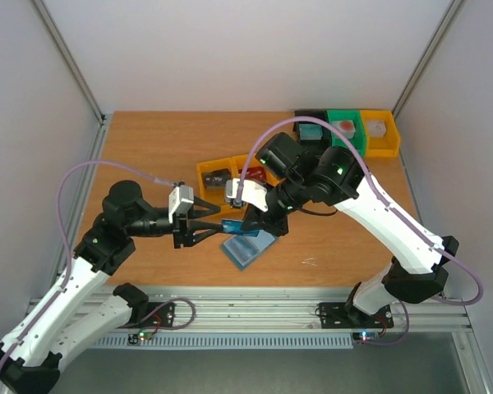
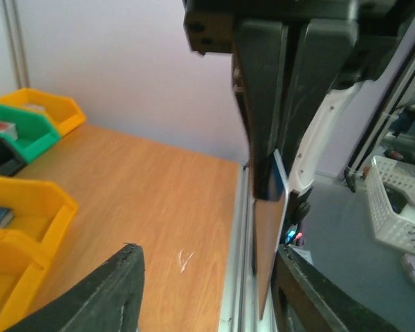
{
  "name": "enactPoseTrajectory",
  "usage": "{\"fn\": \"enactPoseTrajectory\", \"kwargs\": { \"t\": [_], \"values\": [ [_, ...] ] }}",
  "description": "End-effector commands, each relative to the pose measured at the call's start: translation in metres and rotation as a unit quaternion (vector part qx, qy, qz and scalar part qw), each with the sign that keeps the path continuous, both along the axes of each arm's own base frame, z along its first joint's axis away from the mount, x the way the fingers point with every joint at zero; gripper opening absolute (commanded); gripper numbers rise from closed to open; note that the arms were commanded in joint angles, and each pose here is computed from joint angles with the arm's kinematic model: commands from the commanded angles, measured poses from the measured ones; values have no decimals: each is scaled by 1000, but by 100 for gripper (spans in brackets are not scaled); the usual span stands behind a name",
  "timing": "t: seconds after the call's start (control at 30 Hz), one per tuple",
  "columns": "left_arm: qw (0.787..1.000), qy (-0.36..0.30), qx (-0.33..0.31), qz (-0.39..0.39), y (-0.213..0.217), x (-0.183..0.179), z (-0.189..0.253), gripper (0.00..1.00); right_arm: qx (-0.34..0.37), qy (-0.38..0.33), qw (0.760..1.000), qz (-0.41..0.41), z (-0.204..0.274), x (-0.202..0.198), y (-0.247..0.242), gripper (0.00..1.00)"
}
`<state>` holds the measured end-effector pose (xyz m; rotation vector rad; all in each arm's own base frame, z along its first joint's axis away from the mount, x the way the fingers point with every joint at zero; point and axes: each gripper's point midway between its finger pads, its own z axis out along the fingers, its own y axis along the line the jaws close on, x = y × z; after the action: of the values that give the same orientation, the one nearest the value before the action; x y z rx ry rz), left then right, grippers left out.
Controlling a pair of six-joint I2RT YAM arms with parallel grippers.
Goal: Take the credit cards out of the card holder
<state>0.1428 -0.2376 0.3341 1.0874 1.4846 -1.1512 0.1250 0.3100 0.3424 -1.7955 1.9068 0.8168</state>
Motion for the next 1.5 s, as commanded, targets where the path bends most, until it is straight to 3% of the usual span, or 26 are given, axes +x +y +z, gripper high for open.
{"fn": "enactPoseTrajectory", "kwargs": {
  "t": [0.0, 0.33, 0.37, 0.43, 0.5, 0.57, 0.63, 0.7, 0.73, 0.83, 0.9, 0.97, 1.03, 1.1, 1.27, 1.4, 1.47],
  "values": [
    [996, 61, -40, -41, -3, -14, 18, 44, -17, -58, 998, 23, 4, 4, -4, 1],
    [996, 59, -41, -60, -9, -16, 19, 31, -11, -69, 997, 23, 10, 6, 8, 1],
    [995, 61, -42, -61, -10, -16, 20, 27, -9, -65, 997, 28, 10, 4, 10, 1],
    [995, 65, -39, -60, -11, -16, 19, 6, 6, -57, 998, 37, 15, 0, 14, 1],
    [996, 66, -38, -52, -11, -14, 19, 0, 24, -70, 997, 35, 24, 1, 16, 3],
    [996, 65, -41, -40, -10, -10, 22, 0, 42, -110, 993, 16, 33, 12, 16, 19],
    [996, 67, -57, 0, -6, 4, 34, 0, 67, -188, 979, -30, 48, 37, 15, 44],
    [992, 60, -92, 61, 2, 29, 54, 0, 96, -292, 947, -91, 67, 70, 10, 54],
    [986, 49, -124, 100, 11, 45, 72, 0, 132, -371, 912, -114, 93, 87, 9, 57],
    [946, 138, -216, 198, 36, 93, 97, 0, 179, -543, 815, -99, 125, 101, 7, 62],
    [916, 194, -264, 232, 48, 118, 102, 0, 188, -663, 723, -50, 138, 100, 14, 66],
    [889, 241, -296, 253, 56, 143, 100, 0, 153, -770, 619, -14, 140, 111, 28, 68],
    [867, 286, -321, 254, 56, 160, 102, 0, 104, -830, 548, -14, 149, 130, 37, 67],
    [864, 295, -331, 238, 51, 170, 107, 0, 87, -865, 495, -12, 159, 143, 40, 62],
    [862, 305, -334, 229, 48, 199, 107, 0, 37, -905, 424, 20, 147, 182, 41, 59],
    [859, 311, -339, 225, 50, 215, 104, 0, 1, -905, 424, 43, 120, 201, 38, 59],
    [861, 306, -340, 220, 49, 218, 105, 0, -6, -898, 436, 48, 107, 205, 38, 60]
  ]
}}
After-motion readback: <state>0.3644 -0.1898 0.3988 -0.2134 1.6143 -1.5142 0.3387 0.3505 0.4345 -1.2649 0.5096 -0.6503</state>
